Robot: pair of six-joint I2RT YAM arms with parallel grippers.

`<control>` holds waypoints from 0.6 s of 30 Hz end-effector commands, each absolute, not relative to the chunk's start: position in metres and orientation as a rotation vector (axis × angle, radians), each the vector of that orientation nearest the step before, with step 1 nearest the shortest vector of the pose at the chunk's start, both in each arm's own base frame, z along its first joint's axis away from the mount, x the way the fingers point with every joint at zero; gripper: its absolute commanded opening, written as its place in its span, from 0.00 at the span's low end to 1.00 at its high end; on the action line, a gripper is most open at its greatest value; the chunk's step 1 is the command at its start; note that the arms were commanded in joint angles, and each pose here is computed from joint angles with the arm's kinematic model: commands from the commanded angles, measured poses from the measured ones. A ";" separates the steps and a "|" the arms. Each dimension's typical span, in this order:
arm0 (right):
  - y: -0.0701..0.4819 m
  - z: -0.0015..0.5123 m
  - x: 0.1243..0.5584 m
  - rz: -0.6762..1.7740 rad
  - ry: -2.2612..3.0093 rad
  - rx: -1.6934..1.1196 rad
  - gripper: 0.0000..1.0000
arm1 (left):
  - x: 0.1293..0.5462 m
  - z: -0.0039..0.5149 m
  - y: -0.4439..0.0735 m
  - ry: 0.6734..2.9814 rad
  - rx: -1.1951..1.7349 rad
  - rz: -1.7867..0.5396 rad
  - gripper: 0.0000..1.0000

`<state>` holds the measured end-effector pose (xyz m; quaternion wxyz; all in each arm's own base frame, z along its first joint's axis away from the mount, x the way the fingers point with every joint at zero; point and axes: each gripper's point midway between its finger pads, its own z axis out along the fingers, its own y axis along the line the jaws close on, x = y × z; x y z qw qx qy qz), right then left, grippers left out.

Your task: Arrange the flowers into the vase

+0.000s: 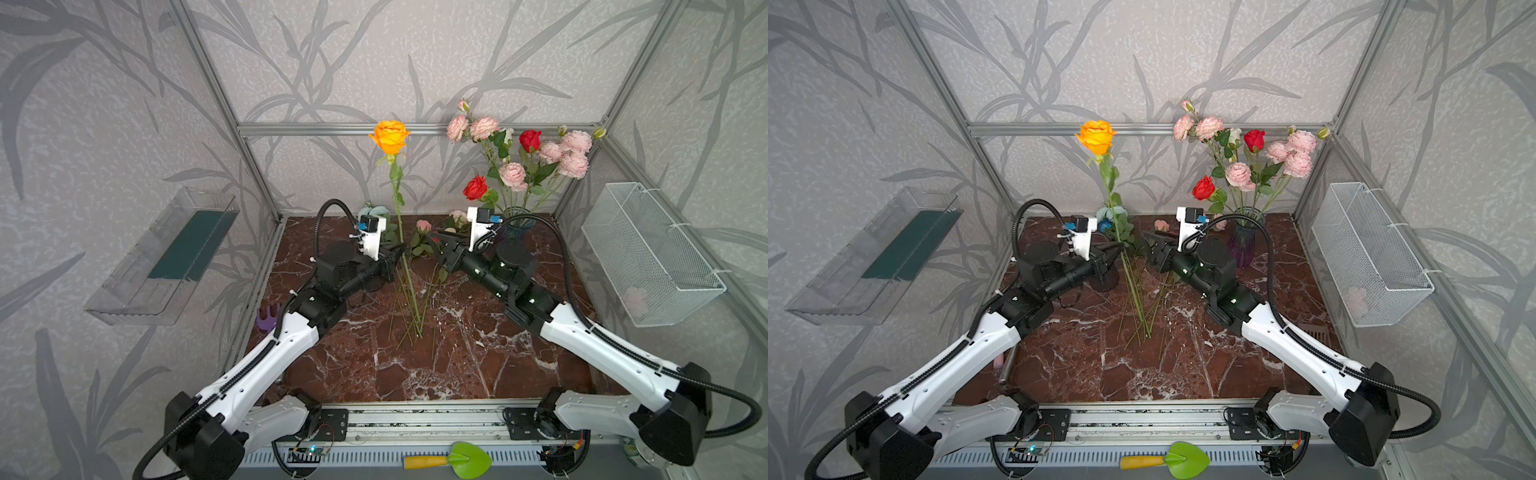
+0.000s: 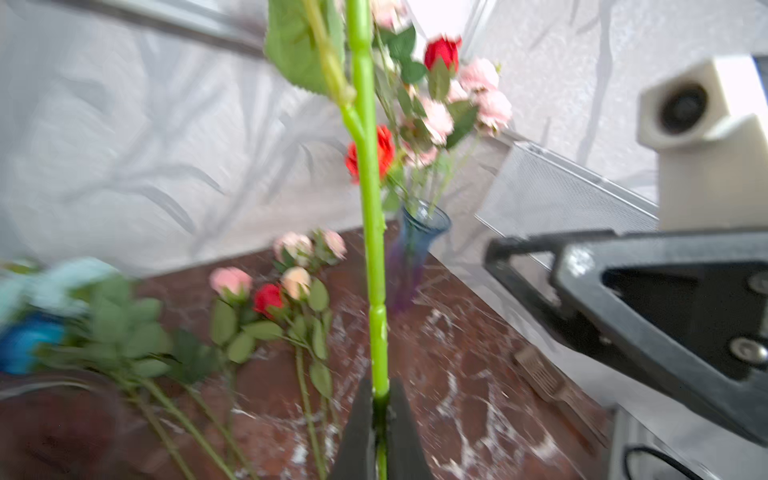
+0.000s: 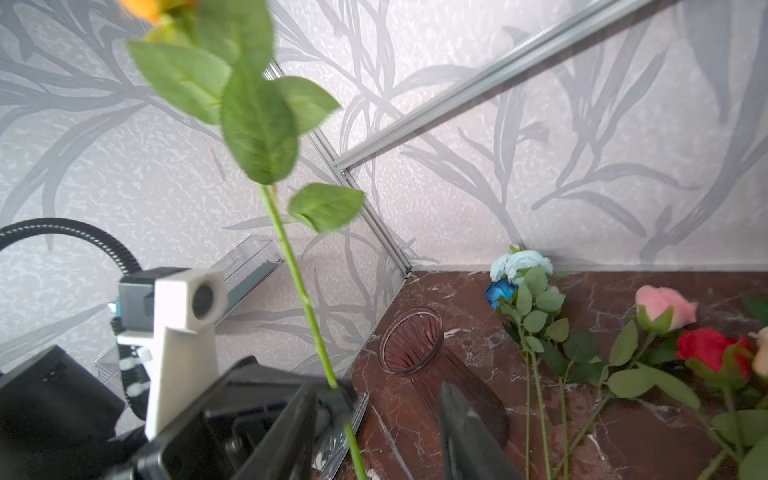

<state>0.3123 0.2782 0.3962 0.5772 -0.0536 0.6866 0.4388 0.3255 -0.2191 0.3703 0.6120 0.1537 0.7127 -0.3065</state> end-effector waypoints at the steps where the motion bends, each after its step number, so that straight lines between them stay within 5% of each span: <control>1: 0.264 0.366 0.325 0.850 1.682 -0.135 0.47 | 0.341 0.442 -0.163 1.476 0.258 -0.294 0.00; 10: 0.277 0.295 0.354 0.912 1.852 -0.127 0.44 | 0.382 0.484 -0.130 1.363 0.200 0.052 0.00; 18: 0.293 0.252 0.385 0.897 1.955 -0.194 0.43 | 0.431 0.433 -0.098 1.455 0.109 0.015 0.00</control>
